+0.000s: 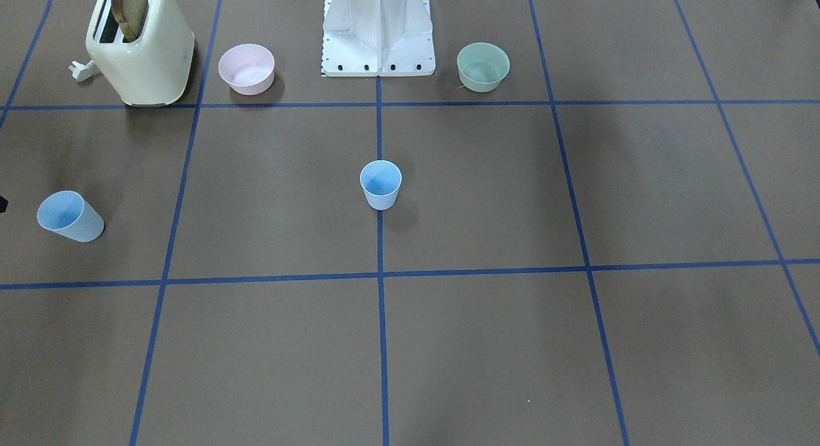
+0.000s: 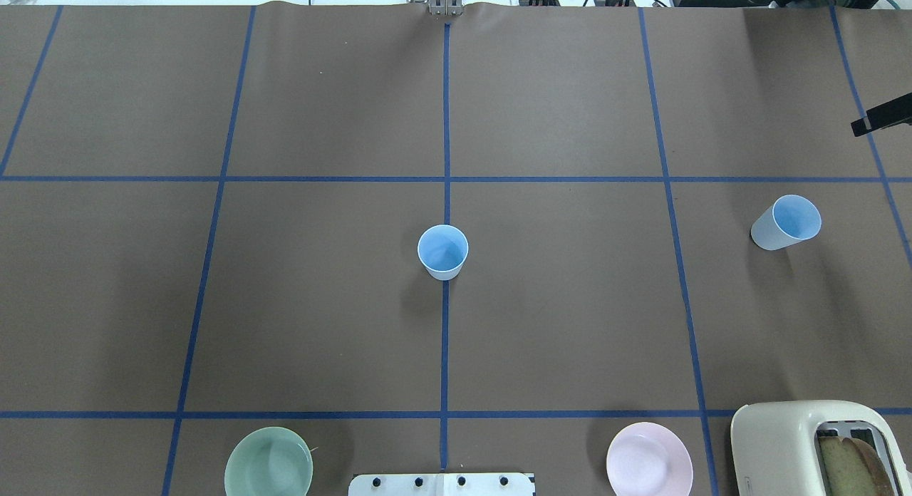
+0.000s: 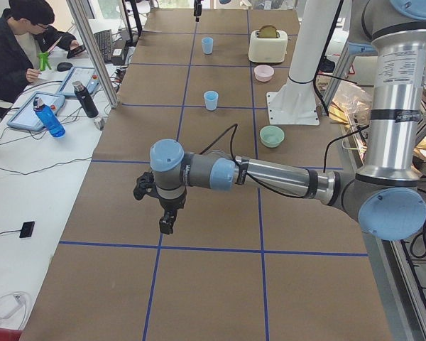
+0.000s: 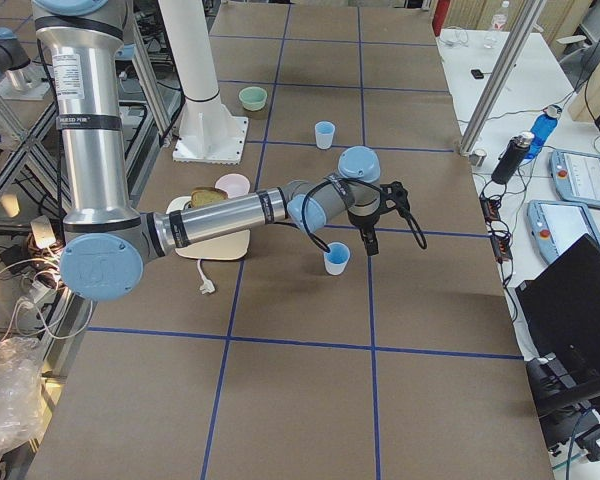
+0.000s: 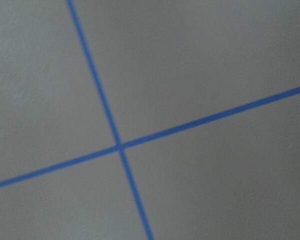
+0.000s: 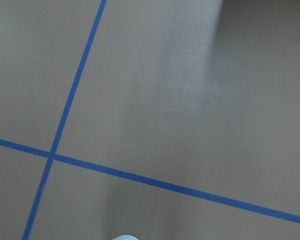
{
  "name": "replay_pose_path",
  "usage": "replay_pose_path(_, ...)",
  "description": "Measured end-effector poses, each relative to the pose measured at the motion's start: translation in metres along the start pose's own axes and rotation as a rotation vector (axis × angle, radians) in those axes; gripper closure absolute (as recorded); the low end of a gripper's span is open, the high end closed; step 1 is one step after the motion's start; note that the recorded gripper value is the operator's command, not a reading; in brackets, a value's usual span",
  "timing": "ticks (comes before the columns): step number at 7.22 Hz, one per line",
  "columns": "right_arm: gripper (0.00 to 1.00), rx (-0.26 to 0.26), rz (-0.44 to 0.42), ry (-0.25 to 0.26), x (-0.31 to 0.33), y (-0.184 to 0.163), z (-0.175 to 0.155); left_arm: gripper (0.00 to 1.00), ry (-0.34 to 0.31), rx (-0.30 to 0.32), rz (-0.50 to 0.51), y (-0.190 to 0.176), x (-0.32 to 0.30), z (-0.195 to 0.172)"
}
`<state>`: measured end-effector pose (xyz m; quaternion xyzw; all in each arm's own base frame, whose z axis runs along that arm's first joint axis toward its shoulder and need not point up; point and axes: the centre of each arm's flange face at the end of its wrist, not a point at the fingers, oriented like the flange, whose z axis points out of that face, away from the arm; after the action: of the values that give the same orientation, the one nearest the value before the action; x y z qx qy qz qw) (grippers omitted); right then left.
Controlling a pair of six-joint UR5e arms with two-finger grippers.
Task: Stack blue cups with both arms
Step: 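Lower the right gripper onto the other light-blue cup and grasp it, then lift the cup with the right gripper and carry it above the center cup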
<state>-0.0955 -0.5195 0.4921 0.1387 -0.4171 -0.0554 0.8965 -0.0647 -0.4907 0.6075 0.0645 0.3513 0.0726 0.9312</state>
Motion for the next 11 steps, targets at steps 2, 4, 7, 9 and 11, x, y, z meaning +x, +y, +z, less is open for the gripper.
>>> replay_pose_path(2, 0.00, -0.033, -0.005, 0.025, -0.001, 0.017, 0.019, 0.02, -0.001, -0.005, -0.056, 0.017, -0.022, -0.003)
replay_pose_path(4, 0.01, -0.077, -0.021, 0.058, -0.002, 0.033, 0.045, 0.02, 0.001, -0.012, -0.068, 0.020, -0.024, -0.004)
replay_pose_path(7, 0.30, -0.114, -0.062, 0.098, 0.001, 0.048, 0.092, 0.02, 0.001, -0.010, -0.068, 0.019, -0.023, -0.006)
replay_pose_path(9, 1.00, -0.105, -0.084, 0.086, 0.007, 0.049, 0.111, 0.02, 0.001, -0.011, -0.067, 0.019, -0.023, -0.005)
replay_pose_path(11, 1.00, -0.098, -0.093, 0.071, 0.004, 0.049, 0.111, 0.02, 0.002, -0.013, -0.067, 0.019, -0.023, -0.004)
